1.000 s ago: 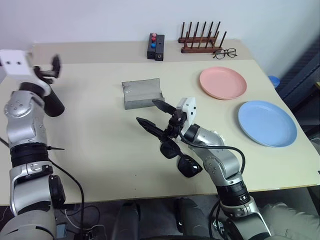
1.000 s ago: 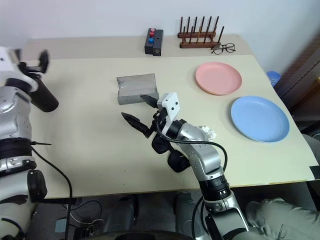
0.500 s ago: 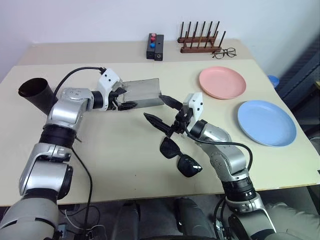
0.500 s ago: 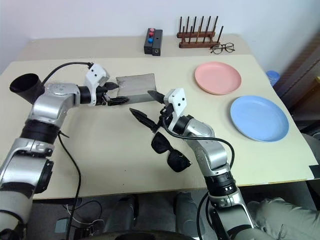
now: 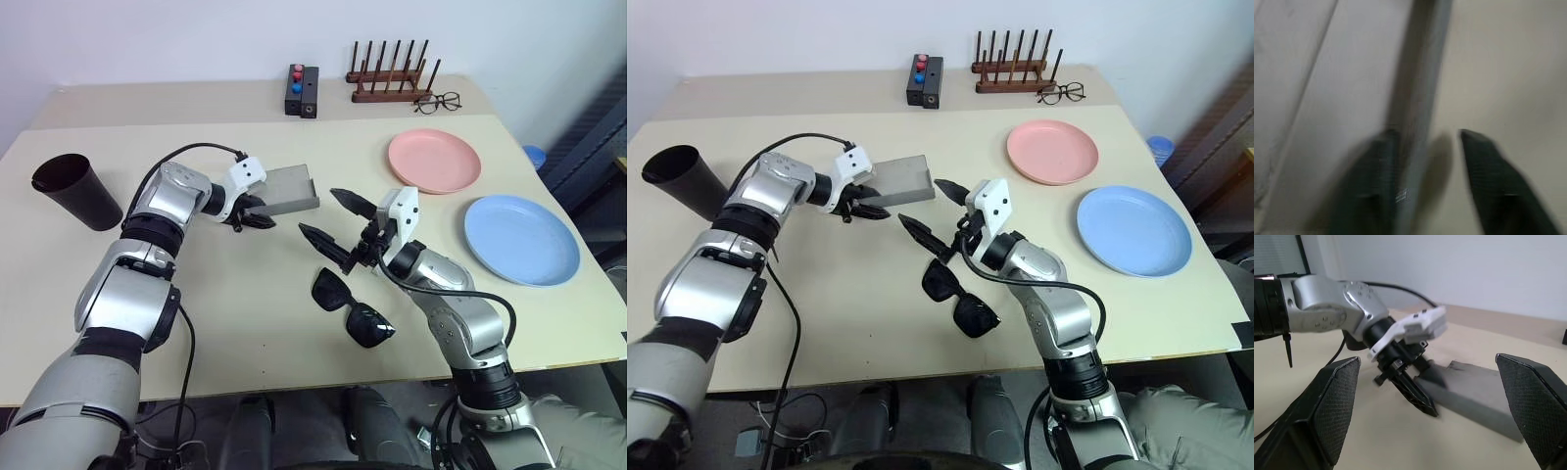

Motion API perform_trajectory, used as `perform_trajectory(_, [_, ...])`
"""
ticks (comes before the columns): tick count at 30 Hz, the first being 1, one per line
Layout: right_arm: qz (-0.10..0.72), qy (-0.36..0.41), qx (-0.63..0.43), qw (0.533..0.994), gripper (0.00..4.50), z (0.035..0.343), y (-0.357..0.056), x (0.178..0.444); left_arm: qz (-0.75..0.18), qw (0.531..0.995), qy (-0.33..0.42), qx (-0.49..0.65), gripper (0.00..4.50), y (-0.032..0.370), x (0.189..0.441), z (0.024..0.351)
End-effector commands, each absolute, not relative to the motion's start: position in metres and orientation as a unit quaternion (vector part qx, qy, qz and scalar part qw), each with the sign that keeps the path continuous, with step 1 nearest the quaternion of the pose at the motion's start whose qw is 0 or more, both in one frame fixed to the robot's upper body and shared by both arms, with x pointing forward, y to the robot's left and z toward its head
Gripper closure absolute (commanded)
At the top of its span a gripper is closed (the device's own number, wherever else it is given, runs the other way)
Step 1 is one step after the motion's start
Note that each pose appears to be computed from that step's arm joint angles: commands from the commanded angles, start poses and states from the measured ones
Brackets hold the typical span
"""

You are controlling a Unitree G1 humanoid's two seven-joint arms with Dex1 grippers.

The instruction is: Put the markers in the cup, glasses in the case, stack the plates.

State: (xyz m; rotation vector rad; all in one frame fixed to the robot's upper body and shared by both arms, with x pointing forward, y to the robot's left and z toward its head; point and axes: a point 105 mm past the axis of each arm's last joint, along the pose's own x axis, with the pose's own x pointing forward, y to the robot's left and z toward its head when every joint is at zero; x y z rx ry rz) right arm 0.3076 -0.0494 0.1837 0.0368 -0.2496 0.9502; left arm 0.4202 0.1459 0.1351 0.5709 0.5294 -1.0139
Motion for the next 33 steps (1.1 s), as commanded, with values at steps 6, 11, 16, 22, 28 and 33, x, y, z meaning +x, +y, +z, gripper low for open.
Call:
perform_trajectory(6, [0.467,-0.14,0.014,0.873,0.0,0.196,-0.048,0.302,-0.498,0.801,0.193,0.27,4.44,0.151,0.416,0.155])
perform_trajectory(11, [0.473,-0.138,0.012,0.87,0.0,0.196,-0.046,0.303,-0.547,0.778,0.166,0.26,4.44,0.158,0.397,0.164])
perform_trajectory(16, [0.477,-0.137,0.011,0.868,0.0,0.196,-0.046,0.304,-0.615,0.713,0.213,0.261,4.44,0.177,0.341,0.16])
perform_trajectory(22, [0.48,-0.134,0.009,0.867,0.0,0.195,-0.047,0.305,-0.6,0.69,0.269,0.304,4.44,0.187,0.301,0.14])
perform_trajectory(28, [0.486,-0.132,0.011,0.864,0.0,0.193,-0.044,0.305,-0.59,0.692,0.286,0.302,4.44,0.186,0.285,0.129])
perform_trajectory(33, [0.489,-0.13,0.012,0.863,0.0,0.192,-0.042,0.306,-0.581,0.697,0.296,0.297,4.44,0.188,0.283,0.124])
